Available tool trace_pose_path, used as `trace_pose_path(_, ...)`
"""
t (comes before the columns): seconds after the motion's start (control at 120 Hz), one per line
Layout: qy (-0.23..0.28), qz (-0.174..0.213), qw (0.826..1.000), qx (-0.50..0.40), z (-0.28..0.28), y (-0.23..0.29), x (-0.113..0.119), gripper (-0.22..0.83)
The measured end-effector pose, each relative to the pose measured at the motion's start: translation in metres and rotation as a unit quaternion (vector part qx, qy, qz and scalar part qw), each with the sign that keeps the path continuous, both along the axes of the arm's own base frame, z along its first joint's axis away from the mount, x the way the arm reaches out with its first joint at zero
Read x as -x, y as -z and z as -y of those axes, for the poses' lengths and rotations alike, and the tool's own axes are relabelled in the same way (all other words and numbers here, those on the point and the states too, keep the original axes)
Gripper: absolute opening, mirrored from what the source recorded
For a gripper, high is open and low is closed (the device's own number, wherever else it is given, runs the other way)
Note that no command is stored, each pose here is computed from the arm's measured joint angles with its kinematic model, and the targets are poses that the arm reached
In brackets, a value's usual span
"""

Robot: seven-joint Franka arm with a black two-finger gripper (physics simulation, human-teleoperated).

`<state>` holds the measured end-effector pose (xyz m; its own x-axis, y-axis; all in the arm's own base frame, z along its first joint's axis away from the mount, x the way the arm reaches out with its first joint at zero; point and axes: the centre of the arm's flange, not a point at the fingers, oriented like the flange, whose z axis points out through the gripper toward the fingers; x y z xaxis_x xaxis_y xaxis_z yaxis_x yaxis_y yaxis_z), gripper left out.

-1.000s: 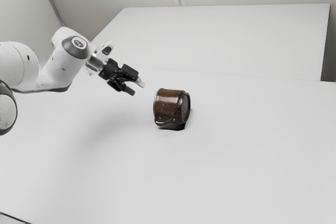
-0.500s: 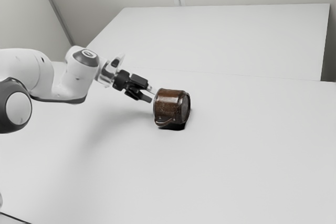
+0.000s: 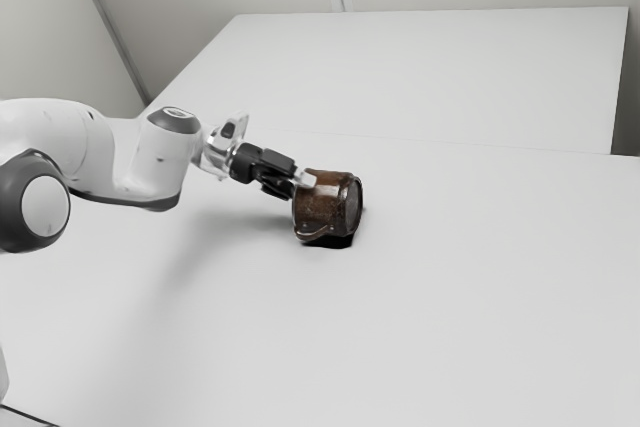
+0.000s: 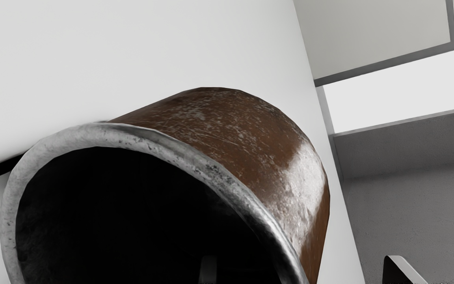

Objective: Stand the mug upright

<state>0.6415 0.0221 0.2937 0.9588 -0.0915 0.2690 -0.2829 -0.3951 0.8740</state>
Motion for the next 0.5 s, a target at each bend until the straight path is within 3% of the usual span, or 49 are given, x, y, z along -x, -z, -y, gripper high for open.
trace_pose_path(0.267,0.012,0.006,1.000,0.026,0.010,0.001,-0.001,0.06)
trace_pose_path(0.5,0.020,0.014,0.999,0.044,0.018,-0.001,-0.002,-0.10)
